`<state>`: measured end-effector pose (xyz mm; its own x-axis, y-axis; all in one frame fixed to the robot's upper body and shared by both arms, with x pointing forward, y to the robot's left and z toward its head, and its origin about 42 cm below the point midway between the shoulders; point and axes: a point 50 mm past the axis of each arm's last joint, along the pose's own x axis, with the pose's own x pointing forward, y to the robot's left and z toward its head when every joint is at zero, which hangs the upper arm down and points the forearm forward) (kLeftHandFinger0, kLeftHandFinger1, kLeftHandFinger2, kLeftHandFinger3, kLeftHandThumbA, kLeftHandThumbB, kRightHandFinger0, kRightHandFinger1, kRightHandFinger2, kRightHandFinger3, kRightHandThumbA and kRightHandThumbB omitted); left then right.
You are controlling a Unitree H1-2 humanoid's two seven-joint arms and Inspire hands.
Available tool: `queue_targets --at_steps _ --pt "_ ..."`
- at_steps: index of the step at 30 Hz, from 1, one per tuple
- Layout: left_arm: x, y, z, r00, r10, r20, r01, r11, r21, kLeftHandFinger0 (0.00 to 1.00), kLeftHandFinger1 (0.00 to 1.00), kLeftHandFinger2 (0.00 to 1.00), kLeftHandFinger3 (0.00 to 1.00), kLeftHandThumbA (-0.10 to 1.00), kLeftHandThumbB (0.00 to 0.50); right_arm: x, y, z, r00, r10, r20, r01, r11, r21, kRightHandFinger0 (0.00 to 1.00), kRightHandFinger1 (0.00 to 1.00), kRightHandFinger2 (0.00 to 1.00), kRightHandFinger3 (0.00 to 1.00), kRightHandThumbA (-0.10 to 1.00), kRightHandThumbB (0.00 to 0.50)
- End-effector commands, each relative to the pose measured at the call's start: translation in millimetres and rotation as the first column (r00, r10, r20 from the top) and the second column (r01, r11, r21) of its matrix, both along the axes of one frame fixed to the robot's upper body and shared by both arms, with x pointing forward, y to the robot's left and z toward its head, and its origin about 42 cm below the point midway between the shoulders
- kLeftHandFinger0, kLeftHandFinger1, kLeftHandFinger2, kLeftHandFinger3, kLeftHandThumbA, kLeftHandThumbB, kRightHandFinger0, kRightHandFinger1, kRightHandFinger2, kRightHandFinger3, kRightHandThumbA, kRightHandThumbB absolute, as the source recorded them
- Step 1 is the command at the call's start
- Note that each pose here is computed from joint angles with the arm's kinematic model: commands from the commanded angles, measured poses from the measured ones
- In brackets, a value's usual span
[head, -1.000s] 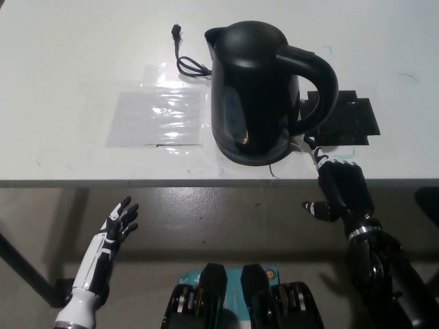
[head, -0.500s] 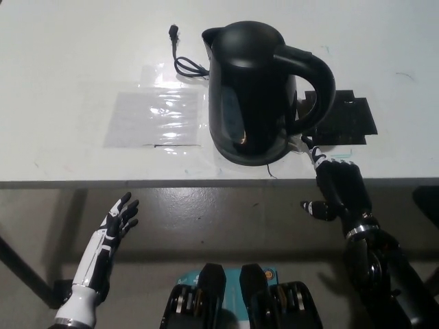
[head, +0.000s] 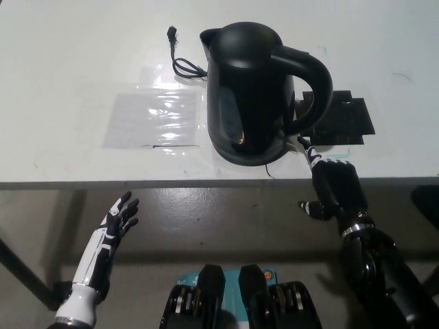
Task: A kettle is kept at the center of the table close to the robot and the robot uses its right index finger to press downwards on the transparent start boiling button
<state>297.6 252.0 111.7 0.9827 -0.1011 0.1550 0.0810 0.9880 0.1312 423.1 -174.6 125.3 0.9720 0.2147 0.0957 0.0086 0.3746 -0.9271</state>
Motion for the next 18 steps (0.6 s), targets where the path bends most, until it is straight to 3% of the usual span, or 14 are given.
queue_targets --at_steps 1,6,13,18 --pt "6 2 14 0.998 -0.02 0.053 0.019 1.0 0.015 1.0 1.0 1.0 1.0 1.0 0.208 15 13 20 1.0 0.023 -0.005 -0.023 0.999 -0.04 0.0 0.0 0.06 1.0 1.0 0.199" --pt "6 2 14 0.998 -0.021 0.053 0.021 1.0 0.01 1.0 1.0 1.0 1.0 1.0 0.189 13 16 22 0.999 0.019 -0.045 -0.022 0.997 -0.074 0.0 0.0 0.14 1.0 0.95 0.203" --pt "6 1 15 0.999 -0.019 0.046 0.019 1.0 0.01 1.0 1.0 1.0 1.0 1.0 0.215 10 15 26 0.997 0.022 -0.079 -0.03 0.994 -0.107 0.0 0.0 0.07 1.0 0.89 0.202" --pt "9 3 19 0.998 -0.019 0.057 0.018 1.0 0.008 1.0 1.0 1.0 1.0 1.0 0.225 14 13 31 0.996 0.013 -0.091 -0.023 0.993 -0.115 0.0 0.0 0.09 1.0 0.89 0.206"
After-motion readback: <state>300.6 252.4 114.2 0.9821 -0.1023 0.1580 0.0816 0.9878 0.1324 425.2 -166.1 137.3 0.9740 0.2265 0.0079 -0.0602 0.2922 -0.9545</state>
